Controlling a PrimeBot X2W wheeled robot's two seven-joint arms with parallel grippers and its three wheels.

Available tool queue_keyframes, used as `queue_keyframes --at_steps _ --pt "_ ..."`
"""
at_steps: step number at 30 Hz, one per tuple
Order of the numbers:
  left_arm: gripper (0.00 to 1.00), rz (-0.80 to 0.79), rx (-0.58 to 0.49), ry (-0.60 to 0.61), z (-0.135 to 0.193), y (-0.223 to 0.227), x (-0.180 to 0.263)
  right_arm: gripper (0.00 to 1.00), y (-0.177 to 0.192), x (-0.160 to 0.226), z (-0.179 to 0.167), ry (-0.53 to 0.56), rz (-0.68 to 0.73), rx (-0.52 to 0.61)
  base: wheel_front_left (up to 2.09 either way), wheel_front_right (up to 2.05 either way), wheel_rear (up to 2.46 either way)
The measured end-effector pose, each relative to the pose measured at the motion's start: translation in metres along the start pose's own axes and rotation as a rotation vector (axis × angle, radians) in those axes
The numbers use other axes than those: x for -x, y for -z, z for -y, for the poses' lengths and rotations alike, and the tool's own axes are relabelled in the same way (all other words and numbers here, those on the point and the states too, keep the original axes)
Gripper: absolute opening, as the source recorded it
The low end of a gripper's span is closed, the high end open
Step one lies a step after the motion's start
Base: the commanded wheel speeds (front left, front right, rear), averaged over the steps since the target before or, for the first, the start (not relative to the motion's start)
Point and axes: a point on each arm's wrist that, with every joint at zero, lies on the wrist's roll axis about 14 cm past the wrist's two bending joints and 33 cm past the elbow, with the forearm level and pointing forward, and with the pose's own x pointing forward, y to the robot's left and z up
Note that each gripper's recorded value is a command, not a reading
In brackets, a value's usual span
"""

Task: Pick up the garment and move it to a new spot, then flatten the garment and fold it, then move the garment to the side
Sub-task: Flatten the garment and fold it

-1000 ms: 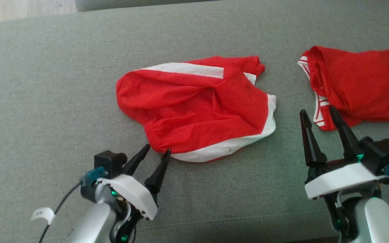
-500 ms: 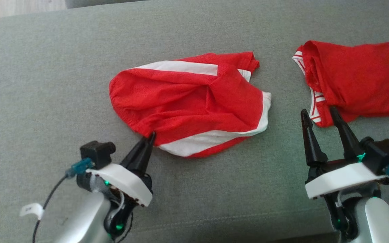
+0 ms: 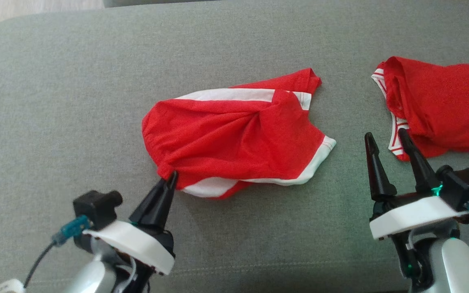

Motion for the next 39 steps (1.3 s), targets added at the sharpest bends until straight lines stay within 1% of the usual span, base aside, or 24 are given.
queue_keyframes --at_steps 5,11,16,20,21,22,23,29,37,39 --pt "0.0 0.005 -0.022 -0.005 -0.004 -0.011 -0.01 1.0 0.005 -0.001 0.001 0.003 -0.013 -0.012 0.0 0.0 0.0" --pt "0.0 -0.007 -0.067 -0.007 -0.017 -0.022 -0.05 1.0 0.002 -0.002 0.01 0.027 -0.001 -0.016 0.0 0.0 0.0" --pt "0.0 -0.087 -0.057 -0.038 -0.035 -0.004 -0.081 1.0 0.006 0.001 0.02 0.058 -0.011 -0.022 0.0 0.0 0.0" --pt "0.0 -0.155 -0.052 -0.056 -0.049 0.016 -0.093 1.0 0.012 0.006 0.027 0.082 -0.026 -0.031 0.0 0.0 0.0" --pt "0.28 -0.164 -0.051 -0.062 -0.051 0.019 -0.095 1.0 0.012 0.006 0.028 0.087 -0.024 -0.031 0.0 0.0 0.0" --pt "0.84 -0.17 -0.049 -0.064 -0.052 0.022 -0.096 1.0 0.012 0.006 0.029 0.09 -0.022 -0.031 0.0 0.0 0.0" --pt "1.0 -0.169 -0.047 -0.07 -0.053 0.024 -0.096 1.0 0.012 0.006 0.029 0.091 -0.022 -0.031 0.0 0.0 0.0" --pt "1.0 -0.119 -0.071 -0.08 -0.054 0.02 -0.088 1.0 0.009 0.003 0.028 0.084 -0.012 -0.029 0.0 0.0 0.0" --pt "1.0 -0.013 -0.127 -0.16 -0.062 0.005 -0.058 1.0 0.003 -0.003 0.015 0.042 -0.001 -0.009 0.0 0.0 0.0" --pt "1.0 0.028 -0.168 -0.197 -0.066 -0.004 -0.047 1.0 0.0 -0.005 0.011 0.029 0.0 0.002 0.0 0.0 0.0"
